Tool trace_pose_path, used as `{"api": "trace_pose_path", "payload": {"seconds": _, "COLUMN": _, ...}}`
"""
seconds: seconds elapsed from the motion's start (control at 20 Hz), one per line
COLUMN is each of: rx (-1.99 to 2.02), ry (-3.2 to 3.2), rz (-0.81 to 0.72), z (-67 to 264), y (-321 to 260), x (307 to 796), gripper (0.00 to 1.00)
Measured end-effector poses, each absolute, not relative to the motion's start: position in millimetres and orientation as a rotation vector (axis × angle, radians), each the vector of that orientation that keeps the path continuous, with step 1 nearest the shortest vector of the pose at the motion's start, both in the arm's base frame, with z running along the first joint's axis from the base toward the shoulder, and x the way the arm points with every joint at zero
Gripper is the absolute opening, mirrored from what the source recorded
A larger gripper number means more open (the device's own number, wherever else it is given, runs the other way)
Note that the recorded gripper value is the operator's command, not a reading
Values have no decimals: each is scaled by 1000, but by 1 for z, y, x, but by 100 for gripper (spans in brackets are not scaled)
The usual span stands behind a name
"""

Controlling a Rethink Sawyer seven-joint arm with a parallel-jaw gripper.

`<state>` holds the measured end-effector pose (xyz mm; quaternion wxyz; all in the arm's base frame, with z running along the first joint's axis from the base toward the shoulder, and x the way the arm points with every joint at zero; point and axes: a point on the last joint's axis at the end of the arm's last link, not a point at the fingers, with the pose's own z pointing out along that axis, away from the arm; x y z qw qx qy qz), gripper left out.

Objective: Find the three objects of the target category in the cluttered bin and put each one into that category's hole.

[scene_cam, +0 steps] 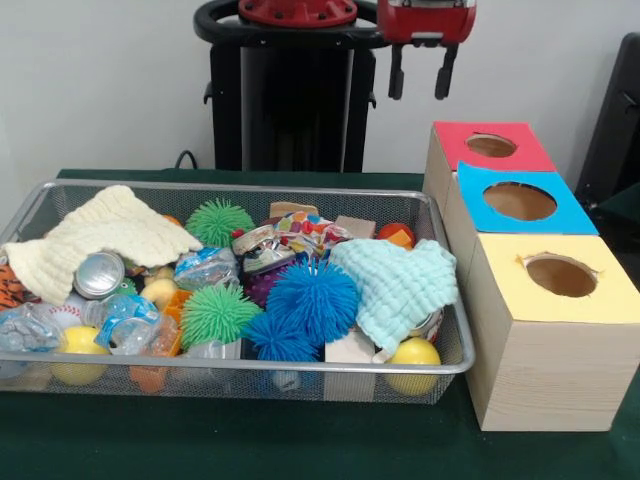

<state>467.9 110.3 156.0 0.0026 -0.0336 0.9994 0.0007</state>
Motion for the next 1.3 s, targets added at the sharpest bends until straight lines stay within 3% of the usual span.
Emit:
{"api": "trace_pose_path", "payload": {"seconds": 0.85, "rx": 17, "ry": 3145, "rz": -12, "z": 107, "y": 21, "x": 488, "gripper": 100}}
{"api": "trace_pose_path", "payload": {"seconds": 1.3, "rx": -10, "ry": 3114, "rz": -8, "z": 97, "y": 4, "x": 514, "gripper": 100}}
